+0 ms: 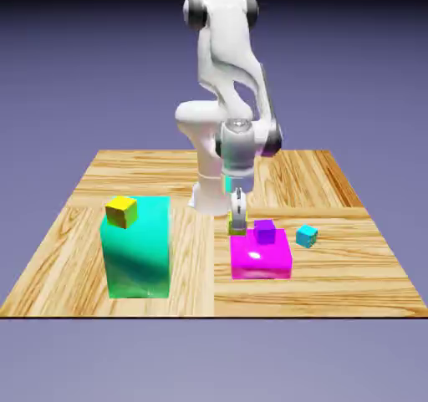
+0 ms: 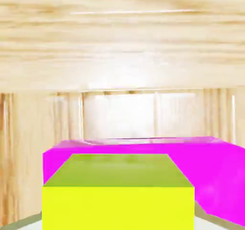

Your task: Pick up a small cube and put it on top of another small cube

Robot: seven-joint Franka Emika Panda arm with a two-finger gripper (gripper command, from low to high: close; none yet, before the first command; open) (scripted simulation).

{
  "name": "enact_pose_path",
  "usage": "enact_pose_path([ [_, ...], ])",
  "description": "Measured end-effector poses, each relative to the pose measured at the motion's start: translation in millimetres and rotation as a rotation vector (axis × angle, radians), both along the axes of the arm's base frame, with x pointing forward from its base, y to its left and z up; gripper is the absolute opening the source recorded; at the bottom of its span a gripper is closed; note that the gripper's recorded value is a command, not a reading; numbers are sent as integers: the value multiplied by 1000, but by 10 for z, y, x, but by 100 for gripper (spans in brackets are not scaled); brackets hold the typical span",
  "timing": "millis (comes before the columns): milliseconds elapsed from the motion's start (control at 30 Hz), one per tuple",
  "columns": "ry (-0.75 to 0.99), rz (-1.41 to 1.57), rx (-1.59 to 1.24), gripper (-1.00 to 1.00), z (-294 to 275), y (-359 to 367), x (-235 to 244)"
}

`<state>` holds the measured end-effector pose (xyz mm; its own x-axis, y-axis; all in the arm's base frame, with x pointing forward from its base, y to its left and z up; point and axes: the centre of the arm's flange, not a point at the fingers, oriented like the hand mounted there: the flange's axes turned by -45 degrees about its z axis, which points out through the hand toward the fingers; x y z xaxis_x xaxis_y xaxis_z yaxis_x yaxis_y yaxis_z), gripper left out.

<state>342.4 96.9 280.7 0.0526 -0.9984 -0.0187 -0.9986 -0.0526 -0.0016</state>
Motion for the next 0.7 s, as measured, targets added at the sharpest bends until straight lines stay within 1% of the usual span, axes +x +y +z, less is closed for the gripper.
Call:
enact_pose_path([
  [133, 1, 107, 10, -100, 393, 420, -224],
  [200, 2, 114, 11, -100, 421, 449, -245],
  [400, 2, 115, 11, -100, -264, 464, -245],
  [433, 2, 115, 11, 100, -279, 464, -247],
  [500, 3, 115, 11, 100, -280, 464, -248],
  [700, 3, 114, 11, 100, 404, 450, -244],
])
